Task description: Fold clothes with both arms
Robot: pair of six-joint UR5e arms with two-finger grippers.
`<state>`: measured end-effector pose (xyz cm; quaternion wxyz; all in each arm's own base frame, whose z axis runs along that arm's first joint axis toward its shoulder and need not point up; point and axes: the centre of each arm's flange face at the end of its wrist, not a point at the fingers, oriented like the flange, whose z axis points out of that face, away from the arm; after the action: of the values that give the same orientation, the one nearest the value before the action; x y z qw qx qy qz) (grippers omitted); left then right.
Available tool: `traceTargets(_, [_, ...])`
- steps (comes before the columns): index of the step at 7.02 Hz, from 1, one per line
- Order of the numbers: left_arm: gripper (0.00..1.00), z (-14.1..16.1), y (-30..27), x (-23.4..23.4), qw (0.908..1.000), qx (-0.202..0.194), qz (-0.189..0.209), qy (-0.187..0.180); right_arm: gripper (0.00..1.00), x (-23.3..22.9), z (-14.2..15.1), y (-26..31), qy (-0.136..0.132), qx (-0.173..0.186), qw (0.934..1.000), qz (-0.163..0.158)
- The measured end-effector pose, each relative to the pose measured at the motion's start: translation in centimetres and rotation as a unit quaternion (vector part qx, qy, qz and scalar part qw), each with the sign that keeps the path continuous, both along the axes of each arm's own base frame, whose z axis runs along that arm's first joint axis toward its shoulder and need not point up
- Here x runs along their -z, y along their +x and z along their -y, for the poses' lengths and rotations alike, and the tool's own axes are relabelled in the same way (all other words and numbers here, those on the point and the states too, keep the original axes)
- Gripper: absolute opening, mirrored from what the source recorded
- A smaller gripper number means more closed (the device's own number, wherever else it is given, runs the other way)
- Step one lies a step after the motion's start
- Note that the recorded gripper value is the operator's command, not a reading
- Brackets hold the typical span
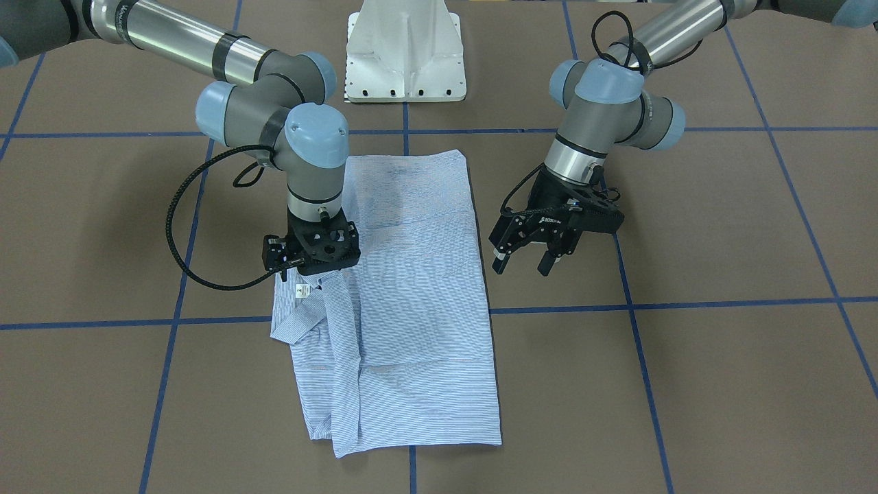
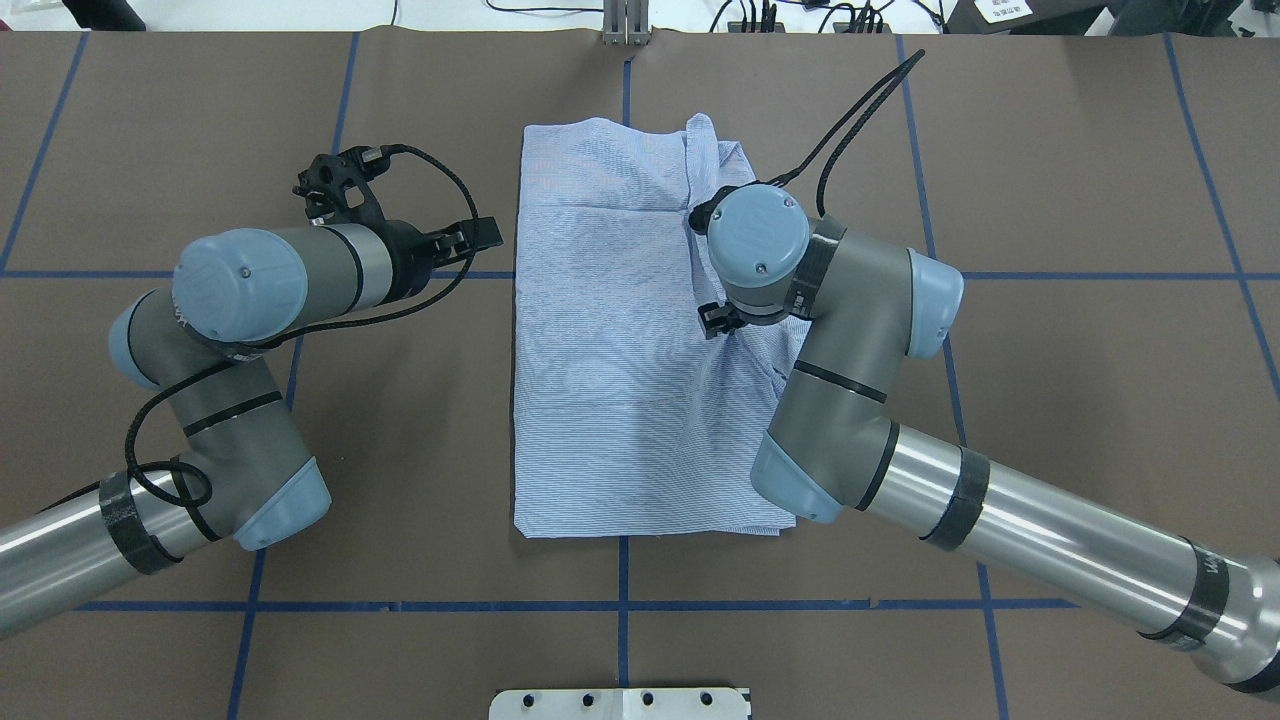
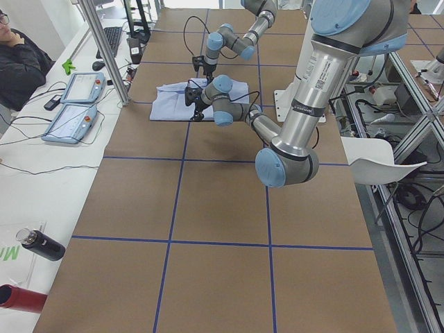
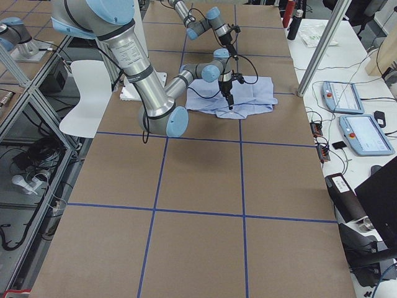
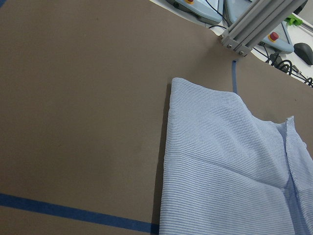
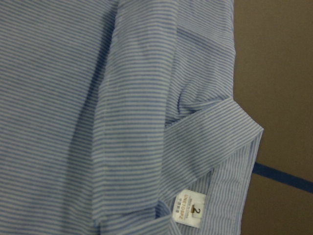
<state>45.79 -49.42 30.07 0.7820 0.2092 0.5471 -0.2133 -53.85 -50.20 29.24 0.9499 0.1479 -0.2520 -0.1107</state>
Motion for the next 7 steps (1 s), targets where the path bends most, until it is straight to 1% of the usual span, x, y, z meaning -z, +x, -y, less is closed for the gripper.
traceTargets(4, [0.99,-0.5,0.2,0.5,0.9999,-0.001,-0.009,-0.004,1.0,-3.2,0.4,3.4,-0.006,-0.008,0.9999,-0.014])
traceTargets(7, [0.99,-1.2,-0.6,2.4,0.9997,-0.002,-0.023,0.004,1.0,-4.6,0.7,6.4,0.005,0.002,0.9998,-0.019])
